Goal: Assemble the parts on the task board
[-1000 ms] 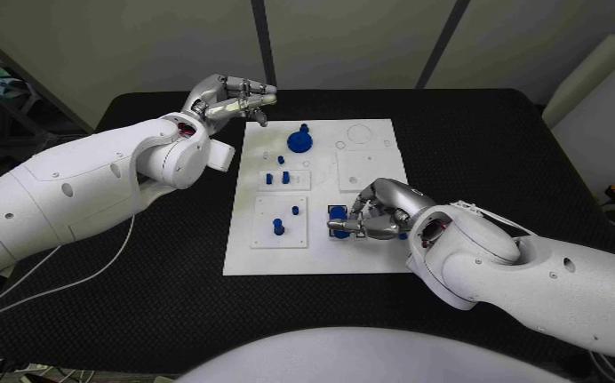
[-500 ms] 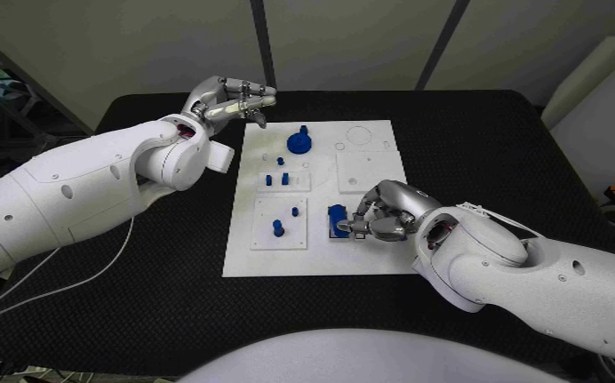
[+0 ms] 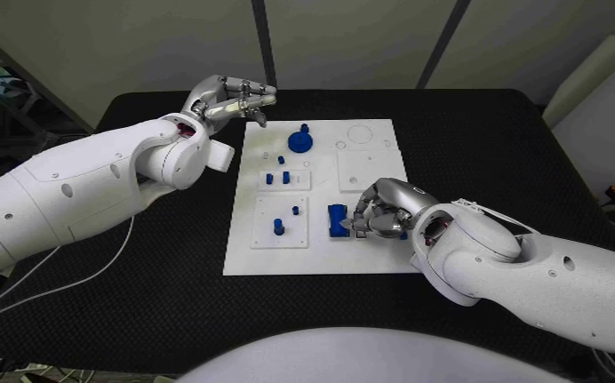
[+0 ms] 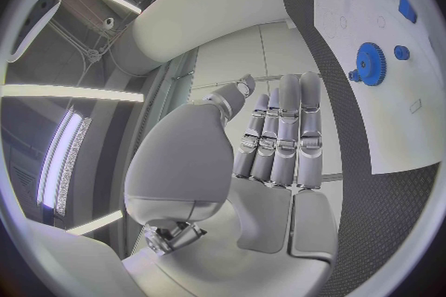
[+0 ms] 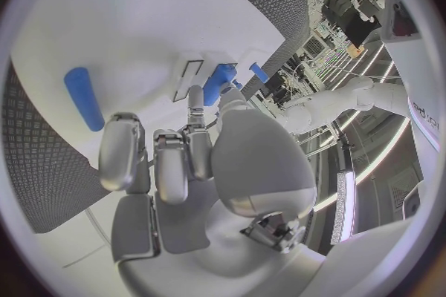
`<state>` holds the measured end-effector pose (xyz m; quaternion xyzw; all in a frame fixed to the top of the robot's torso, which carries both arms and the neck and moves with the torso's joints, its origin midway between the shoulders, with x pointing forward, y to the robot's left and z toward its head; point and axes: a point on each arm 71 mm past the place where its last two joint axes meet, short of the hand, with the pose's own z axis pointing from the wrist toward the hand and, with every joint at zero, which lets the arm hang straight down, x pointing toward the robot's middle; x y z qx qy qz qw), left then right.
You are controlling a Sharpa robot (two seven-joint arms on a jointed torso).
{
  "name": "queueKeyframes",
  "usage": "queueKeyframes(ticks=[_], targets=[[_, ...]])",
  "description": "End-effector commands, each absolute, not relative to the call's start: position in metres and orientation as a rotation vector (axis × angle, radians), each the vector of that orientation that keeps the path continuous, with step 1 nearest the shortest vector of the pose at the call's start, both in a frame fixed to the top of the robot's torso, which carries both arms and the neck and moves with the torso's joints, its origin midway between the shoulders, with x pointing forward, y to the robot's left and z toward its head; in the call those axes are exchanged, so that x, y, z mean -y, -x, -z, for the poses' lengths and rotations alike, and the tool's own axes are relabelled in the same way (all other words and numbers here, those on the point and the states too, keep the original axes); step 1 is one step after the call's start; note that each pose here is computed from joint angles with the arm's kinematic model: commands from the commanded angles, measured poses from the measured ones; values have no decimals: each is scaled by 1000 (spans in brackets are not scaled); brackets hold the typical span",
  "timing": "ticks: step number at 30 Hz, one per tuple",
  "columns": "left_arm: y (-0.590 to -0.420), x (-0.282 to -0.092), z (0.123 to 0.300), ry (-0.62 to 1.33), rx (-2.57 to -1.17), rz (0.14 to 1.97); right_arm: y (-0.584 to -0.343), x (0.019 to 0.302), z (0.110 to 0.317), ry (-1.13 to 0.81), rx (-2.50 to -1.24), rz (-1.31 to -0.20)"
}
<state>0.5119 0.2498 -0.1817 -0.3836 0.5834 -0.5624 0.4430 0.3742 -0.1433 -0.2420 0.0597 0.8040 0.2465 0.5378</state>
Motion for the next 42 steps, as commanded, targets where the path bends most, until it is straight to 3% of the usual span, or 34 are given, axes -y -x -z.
queueKeyframes(ticks=[1,13,20,29,42], targets=[[-512,-249,181,949,-1450,1404,-374,140,242,-113,-1919,-589],[-512,-249,181,950,-1451,1403,-374,146,238,-144,-1870,-607],[-512,-251,180,945,-1443,1405,-370,173,227,-188,-1799,-634],[-511,-251,180,940,-1435,1408,-368,226,221,-157,-1792,-503],[-510,-249,183,944,-1443,1412,-371,238,228,-127,-1837,-398]])
